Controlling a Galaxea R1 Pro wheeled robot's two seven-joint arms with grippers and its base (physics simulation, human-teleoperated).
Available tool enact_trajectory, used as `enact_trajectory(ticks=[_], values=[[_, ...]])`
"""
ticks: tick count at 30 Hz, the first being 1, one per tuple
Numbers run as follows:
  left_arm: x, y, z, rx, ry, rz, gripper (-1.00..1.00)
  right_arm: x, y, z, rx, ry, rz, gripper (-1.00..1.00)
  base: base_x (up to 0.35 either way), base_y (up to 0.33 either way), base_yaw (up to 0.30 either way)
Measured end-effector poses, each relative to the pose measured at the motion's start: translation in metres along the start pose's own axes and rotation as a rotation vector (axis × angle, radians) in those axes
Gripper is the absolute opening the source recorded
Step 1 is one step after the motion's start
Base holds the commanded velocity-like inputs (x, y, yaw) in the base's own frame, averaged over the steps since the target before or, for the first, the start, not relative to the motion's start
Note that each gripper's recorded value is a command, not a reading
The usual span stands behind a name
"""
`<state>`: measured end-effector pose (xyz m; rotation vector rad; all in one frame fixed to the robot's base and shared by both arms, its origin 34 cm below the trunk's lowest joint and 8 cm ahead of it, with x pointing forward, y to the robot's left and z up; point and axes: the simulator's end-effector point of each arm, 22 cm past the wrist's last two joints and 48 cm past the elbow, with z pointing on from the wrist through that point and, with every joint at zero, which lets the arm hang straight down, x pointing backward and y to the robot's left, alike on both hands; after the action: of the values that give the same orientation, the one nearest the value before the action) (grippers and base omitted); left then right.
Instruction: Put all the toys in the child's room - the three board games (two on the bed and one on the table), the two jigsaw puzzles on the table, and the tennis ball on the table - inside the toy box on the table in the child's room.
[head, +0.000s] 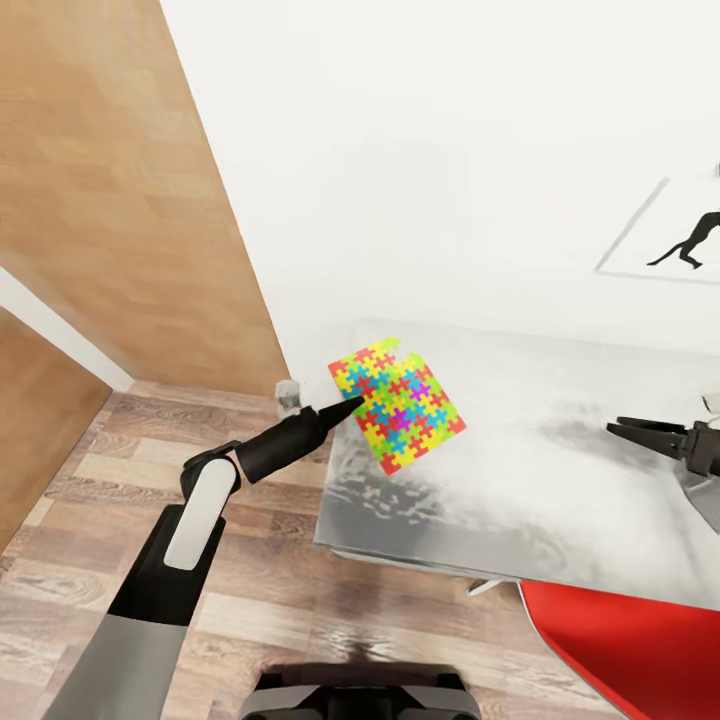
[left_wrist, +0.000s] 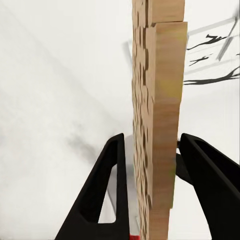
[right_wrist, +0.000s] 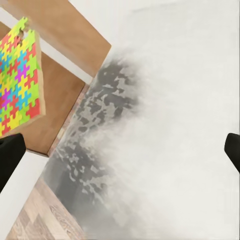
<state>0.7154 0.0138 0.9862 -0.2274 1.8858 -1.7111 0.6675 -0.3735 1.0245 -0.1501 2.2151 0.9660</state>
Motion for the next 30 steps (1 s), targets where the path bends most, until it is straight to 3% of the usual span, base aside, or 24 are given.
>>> enact_trajectory(ticks=[4,18,23,30], values=[[0.007,-0.009,0.007,0.016,0.020,0.006,-1.00,-0.010,-0.005,-0.018,0.030,-0.040,-0.002,1.00,0.000,0.000,0.000],[-0.001,-0.027,0.017,0.031,0.008,0.029,-1.00,-0.023,0.000,-0.032,0.041,-0.076,-0.019,1.00,0.000,0.000,0.000],[-0.026,-0.025,0.036,-0.032,0.008,0.057,-1.00,-0.032,-0.001,-0.044,0.058,-0.105,-0.025,1.00,0.000,0.000,-0.035],[-0.053,-0.019,0.065,-0.083,0.045,0.039,-1.00,-0.039,-0.003,-0.063,0.084,-0.127,0.000,1.00,0.000,0.000,-0.066]])
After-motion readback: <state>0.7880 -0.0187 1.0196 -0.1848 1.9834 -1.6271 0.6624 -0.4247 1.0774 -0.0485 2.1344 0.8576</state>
